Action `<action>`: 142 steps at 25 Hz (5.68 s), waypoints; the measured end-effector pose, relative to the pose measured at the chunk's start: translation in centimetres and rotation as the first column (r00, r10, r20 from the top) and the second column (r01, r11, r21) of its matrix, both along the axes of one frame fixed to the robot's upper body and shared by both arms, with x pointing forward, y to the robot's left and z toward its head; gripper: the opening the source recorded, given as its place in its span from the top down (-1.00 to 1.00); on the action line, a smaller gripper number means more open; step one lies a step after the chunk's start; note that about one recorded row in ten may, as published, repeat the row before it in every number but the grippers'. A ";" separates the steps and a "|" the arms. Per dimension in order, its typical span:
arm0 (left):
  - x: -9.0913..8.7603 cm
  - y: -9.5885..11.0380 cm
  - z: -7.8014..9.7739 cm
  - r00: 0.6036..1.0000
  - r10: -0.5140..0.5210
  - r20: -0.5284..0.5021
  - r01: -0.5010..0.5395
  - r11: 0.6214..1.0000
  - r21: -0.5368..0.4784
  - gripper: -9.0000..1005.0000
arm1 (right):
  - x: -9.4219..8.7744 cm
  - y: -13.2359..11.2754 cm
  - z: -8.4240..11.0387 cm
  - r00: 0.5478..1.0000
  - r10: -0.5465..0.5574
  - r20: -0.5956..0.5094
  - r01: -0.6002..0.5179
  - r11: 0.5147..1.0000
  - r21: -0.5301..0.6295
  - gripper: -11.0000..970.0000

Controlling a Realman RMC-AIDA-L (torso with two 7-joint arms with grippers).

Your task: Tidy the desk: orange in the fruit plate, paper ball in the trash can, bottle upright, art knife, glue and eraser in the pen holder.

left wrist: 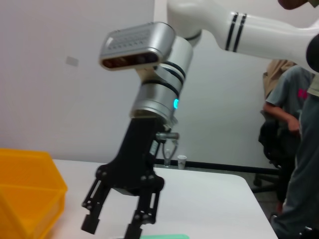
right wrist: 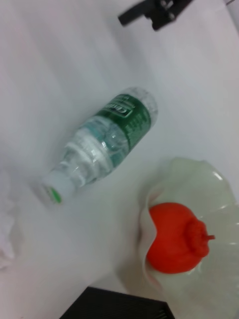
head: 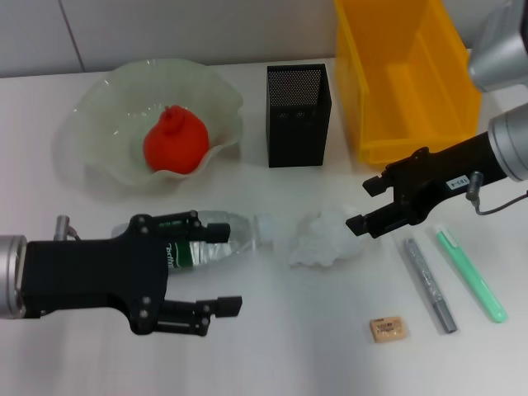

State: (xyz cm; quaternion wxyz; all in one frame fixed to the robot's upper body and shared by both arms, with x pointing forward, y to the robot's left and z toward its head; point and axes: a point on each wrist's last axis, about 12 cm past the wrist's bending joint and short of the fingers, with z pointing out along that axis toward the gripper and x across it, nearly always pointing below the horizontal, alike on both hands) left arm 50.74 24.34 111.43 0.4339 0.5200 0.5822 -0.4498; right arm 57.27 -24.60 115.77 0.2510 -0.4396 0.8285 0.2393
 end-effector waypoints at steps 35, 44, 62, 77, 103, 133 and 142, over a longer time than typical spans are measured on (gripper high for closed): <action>-1.3 -0.5 -0.5 0.996 -0.093 -0.010 0.093 0.995 -0.022 -0.66 | 1.9 3.2 -3.6 0.998 -0.024 -0.055 0.015 0.989 -0.150 -0.48; -1.3 -0.5 -0.4 0.996 -0.094 -0.010 0.093 0.995 -0.022 -0.66 | 2.0 3.8 -4.3 0.999 -0.018 -0.051 0.009 0.986 -0.164 -0.38; -1.2 -0.5 -0.4 0.996 -0.088 -0.006 0.088 0.996 -0.019 -0.66 | 1.9 3.5 -2.6 0.998 -0.061 -0.018 0.058 0.989 -0.137 0.12; -1.0 -0.6 -0.4 0.996 -0.090 -0.004 0.090 0.996 -0.018 -0.66 | 0.8 -1.0 4.1 0.936 -0.227 0.270 0.252 0.966 -0.061 0.14; -0.4 -1.0 0.1 0.995 -0.098 0.008 0.098 0.995 -0.018 -0.66 | 6.4 -4.6 2.2 0.835 -0.370 0.407 0.422 0.906 -0.042 0.12; -0.2 -1.2 0.1 0.995 -0.098 0.015 0.098 0.995 -0.015 -0.66 | -0.1 -5.3 5.1 0.795 -0.305 0.524 0.197 0.947 0.253 -0.52; -0.2 -1.1 0.0 0.996 -0.084 0.006 0.085 0.996 -0.029 -0.66 | -3.7 -7.3 4.7 0.854 -0.209 0.476 0.037 0.938 0.345 -0.52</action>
